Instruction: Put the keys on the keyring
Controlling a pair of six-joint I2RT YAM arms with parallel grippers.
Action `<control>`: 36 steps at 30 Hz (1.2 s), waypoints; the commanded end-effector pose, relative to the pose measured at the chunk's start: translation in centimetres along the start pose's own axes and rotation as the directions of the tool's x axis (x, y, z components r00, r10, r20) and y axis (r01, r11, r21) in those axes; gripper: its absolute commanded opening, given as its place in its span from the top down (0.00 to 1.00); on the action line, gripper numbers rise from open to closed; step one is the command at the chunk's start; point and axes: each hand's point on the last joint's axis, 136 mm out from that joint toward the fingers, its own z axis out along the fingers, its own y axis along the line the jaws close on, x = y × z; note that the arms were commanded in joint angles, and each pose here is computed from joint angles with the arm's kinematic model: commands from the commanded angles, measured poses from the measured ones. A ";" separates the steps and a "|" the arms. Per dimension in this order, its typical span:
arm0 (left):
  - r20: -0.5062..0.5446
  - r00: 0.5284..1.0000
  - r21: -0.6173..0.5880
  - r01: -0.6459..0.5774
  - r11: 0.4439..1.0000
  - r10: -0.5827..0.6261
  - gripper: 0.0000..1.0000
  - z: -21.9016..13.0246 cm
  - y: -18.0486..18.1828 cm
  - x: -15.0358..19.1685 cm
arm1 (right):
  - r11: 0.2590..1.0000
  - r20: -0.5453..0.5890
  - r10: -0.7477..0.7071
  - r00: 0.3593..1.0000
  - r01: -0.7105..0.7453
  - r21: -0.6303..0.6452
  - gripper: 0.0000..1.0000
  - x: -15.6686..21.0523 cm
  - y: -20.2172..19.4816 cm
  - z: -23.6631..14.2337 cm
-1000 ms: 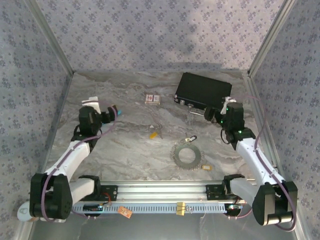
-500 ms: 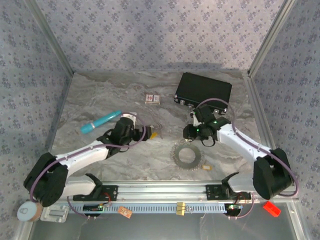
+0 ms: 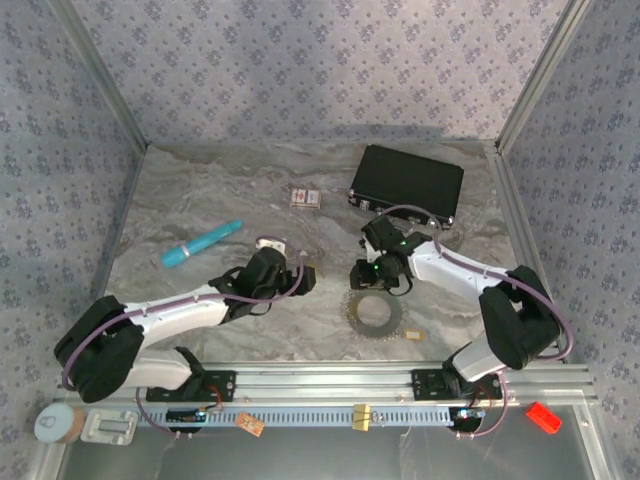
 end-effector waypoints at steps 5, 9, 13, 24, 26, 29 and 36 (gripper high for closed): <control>0.013 1.000 -0.022 0.013 1.000 -0.013 0.08 0.2 0.4 0.0 | 0.999 -0.018 -0.004 1.000 0.004 0.038 0.70 -0.3 0.3 1.0; 0.014 1.000 -0.027 0.014 1.000 -0.014 0.09 0.1 0.5 0.1 | 0.999 -0.042 -0.007 0.999 0.009 0.046 0.75 0.0 0.4 1.8; 0.019 1.000 -0.028 0.017 0.999 -0.017 0.09 0.0 0.6 0.0 | 0.997 -0.051 -0.018 0.999 0.022 0.073 0.76 0.0 0.3 2.2; 0.028 0.999 -0.037 0.017 0.999 -0.016 0.10 -0.3 0.8 -0.2 | 0.993 -0.074 -0.030 0.997 0.039 0.112 0.89 0.2 -0.2 2.8; 0.029 0.999 -0.040 0.017 0.999 -0.016 0.10 -0.3 0.8 -0.2 | 0.993 -0.073 -0.036 0.997 0.044 0.110 0.93 0.1 -0.1 2.7; 0.031 0.999 -0.041 0.016 0.999 -0.015 0.10 -0.4 0.8 -0.3 | 0.994 -0.069 -0.047 0.997 0.054 0.093 0.98 -0.1 0.4 2.5; 0.052 0.999 -0.054 0.010 0.998 -0.008 0.11 -0.9 1.2 -0.6 | 0.993 -0.038 -0.097 0.995 0.094 -0.067 1.00 -1.3 3.9 2.2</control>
